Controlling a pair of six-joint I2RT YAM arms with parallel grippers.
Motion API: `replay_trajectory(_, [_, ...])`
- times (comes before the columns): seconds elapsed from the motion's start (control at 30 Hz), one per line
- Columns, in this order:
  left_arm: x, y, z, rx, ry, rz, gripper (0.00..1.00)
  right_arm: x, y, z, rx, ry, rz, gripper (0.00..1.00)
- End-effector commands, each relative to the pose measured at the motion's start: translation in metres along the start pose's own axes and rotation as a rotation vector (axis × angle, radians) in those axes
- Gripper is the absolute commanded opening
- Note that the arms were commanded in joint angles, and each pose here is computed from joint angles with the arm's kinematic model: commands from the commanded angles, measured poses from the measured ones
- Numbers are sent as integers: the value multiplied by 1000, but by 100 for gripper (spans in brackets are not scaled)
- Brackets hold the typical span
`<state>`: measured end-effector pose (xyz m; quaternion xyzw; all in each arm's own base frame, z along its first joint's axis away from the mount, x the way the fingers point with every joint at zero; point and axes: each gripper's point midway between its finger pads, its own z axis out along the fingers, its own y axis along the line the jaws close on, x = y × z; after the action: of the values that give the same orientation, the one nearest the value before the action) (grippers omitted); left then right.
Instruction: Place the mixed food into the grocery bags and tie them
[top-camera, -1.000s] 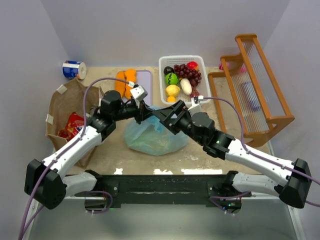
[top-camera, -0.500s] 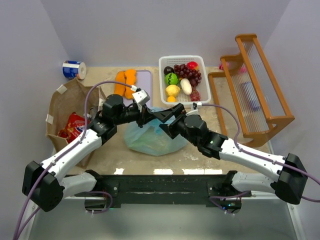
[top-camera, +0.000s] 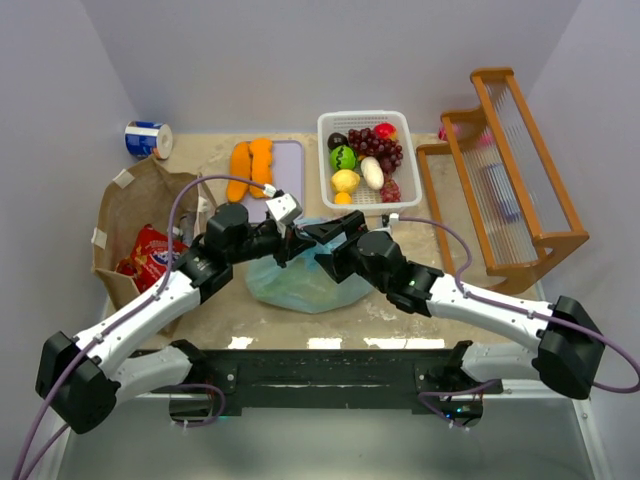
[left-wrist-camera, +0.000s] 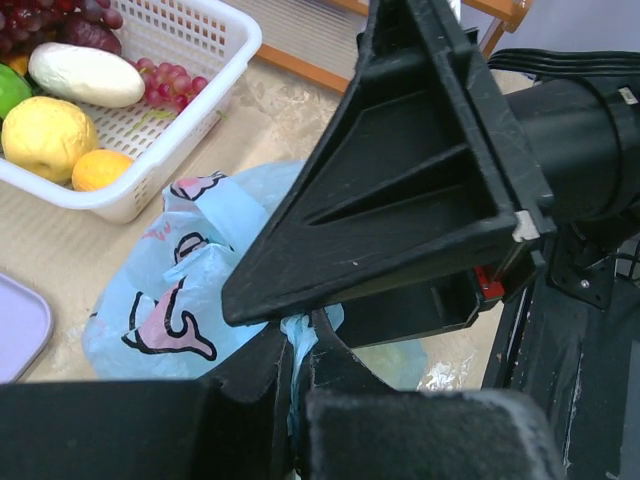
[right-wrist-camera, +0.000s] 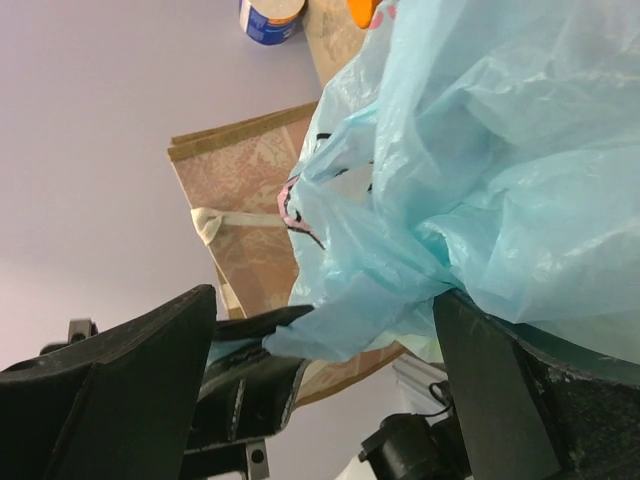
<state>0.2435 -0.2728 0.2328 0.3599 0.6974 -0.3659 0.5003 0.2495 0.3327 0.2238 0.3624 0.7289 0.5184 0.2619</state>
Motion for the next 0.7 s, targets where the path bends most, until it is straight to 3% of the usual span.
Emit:
replay_trajectory(0.0, [-26, -1, -6, -43, -95, 92, 0, -1, -14, 1, 53, -9, 74, 93])
replay_trajectory(0.4, [-26, -18, -5, -12, -118, 110, 0, 2, -23, 14, 47, -4, 162, 87])
replay_trajectory(0.67, [-17, -31, -5, 17, -108, 100, 0, -1, -13, 28, -4, -30, 192, 76])
